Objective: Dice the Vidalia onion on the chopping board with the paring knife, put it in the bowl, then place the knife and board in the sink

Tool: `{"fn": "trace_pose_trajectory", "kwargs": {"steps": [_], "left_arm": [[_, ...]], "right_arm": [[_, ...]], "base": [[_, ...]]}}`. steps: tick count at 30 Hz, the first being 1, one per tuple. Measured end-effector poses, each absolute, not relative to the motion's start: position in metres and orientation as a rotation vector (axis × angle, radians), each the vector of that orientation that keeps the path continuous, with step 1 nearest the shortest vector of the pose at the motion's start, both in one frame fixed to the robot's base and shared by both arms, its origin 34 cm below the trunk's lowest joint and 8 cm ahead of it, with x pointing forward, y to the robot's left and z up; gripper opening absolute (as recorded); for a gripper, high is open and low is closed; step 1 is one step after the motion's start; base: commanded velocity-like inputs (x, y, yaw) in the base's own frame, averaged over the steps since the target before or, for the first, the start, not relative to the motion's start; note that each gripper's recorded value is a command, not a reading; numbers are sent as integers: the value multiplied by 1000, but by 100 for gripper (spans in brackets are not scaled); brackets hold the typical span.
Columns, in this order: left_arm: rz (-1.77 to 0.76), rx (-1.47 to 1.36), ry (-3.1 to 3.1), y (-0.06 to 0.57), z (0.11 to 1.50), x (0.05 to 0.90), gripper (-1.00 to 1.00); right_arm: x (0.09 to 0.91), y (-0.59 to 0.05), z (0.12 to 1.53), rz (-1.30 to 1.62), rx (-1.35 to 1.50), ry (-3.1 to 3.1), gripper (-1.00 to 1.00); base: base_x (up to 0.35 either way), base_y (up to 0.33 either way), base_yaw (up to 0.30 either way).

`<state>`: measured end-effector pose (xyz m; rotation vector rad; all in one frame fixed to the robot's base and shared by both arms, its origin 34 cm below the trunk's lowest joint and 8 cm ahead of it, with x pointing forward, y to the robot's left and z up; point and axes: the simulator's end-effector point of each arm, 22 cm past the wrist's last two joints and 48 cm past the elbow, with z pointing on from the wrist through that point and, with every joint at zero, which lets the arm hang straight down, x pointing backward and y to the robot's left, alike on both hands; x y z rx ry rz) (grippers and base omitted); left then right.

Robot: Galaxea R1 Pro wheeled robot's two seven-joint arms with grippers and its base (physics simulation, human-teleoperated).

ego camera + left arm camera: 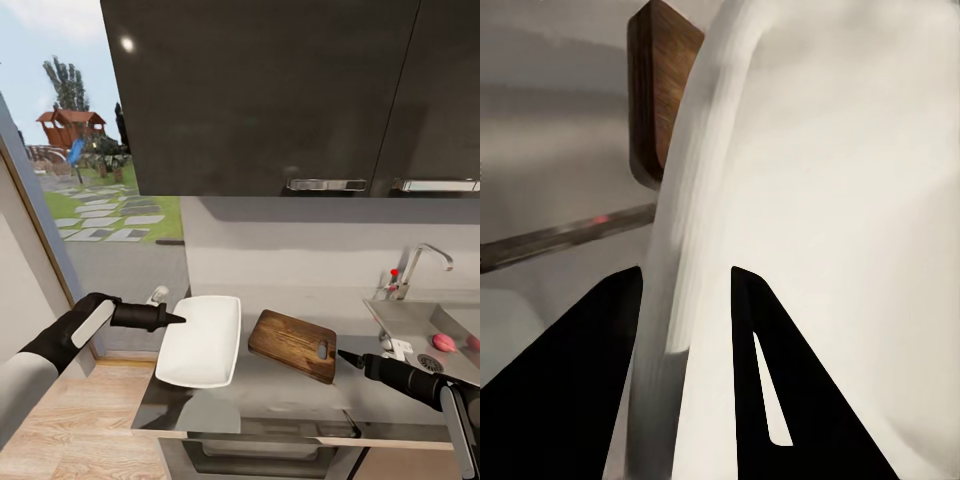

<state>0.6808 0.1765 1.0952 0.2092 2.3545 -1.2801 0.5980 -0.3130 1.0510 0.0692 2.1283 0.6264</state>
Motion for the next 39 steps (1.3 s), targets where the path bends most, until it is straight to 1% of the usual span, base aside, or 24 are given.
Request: {"fn": "trace_pose_trajectory", "kwargs": {"steps": [17, 26, 39], "left_arm": [[-1273, 143, 2396, 189, 1084, 688, -100], [-1299, 53, 2444, 189, 1059, 685, -100], [-1314, 47, 2452, 182, 1055, 684, -100]], "right_arm": [[598, -314, 1051, 624, 70, 2130, 100], [598, -314, 1051, 623, 70, 2130, 100], [598, -315, 1051, 623, 70, 2129, 100]], "base": [[0, 0, 0], [0, 0, 0], [0, 0, 0]]}}
